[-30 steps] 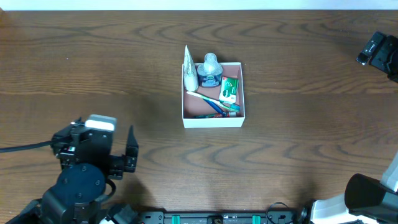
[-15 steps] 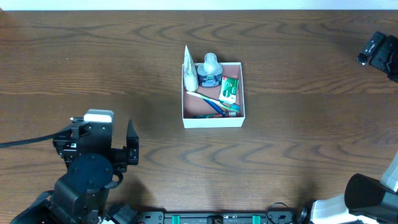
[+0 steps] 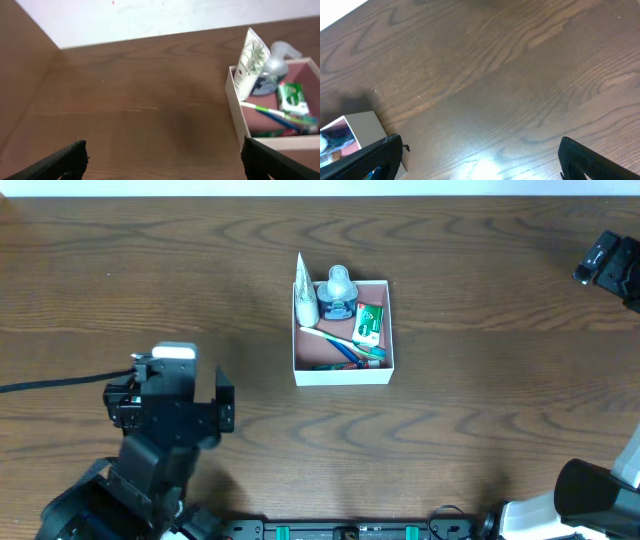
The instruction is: Pack container
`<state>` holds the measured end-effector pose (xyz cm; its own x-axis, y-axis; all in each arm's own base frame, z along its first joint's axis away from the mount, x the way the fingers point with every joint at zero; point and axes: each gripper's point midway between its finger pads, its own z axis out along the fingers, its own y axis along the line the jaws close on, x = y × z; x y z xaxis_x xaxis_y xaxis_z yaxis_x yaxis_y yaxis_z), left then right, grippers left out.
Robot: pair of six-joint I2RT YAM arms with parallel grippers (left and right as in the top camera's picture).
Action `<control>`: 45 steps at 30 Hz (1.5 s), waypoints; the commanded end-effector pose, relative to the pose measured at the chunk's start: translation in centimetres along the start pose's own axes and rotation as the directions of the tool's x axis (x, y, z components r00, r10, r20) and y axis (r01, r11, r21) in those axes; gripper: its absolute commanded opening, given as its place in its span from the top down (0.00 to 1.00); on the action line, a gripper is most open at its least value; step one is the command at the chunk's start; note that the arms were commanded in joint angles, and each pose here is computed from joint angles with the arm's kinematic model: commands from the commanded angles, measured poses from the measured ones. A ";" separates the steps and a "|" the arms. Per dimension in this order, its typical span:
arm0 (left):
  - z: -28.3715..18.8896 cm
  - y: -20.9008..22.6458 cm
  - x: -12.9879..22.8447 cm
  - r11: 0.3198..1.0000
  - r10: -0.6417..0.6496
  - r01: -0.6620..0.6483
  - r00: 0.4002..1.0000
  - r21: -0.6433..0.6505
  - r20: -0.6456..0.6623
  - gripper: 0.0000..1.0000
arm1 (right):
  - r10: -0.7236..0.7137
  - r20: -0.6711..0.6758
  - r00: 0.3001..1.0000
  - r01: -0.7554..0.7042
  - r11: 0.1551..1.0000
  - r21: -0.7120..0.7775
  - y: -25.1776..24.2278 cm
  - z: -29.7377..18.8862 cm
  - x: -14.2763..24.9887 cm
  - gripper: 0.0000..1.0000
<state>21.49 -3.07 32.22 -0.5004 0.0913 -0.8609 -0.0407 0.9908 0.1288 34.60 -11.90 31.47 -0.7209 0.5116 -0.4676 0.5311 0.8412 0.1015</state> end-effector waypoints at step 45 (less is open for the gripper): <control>11.6 -1.5 14.2 0.981 -0.100 0.029 0.922 0.192 0.373 0.02 | 0.016 0.015 1.000 -0.016 1.000 0.007 -0.2 -0.4 -0.3 0.01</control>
<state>24.60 -2.88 14.56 -0.1200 0.0314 -0.9923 0.1521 0.9883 0.0129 34.62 -11.92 31.48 -0.7205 0.5114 -0.4683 0.5312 0.8411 0.1013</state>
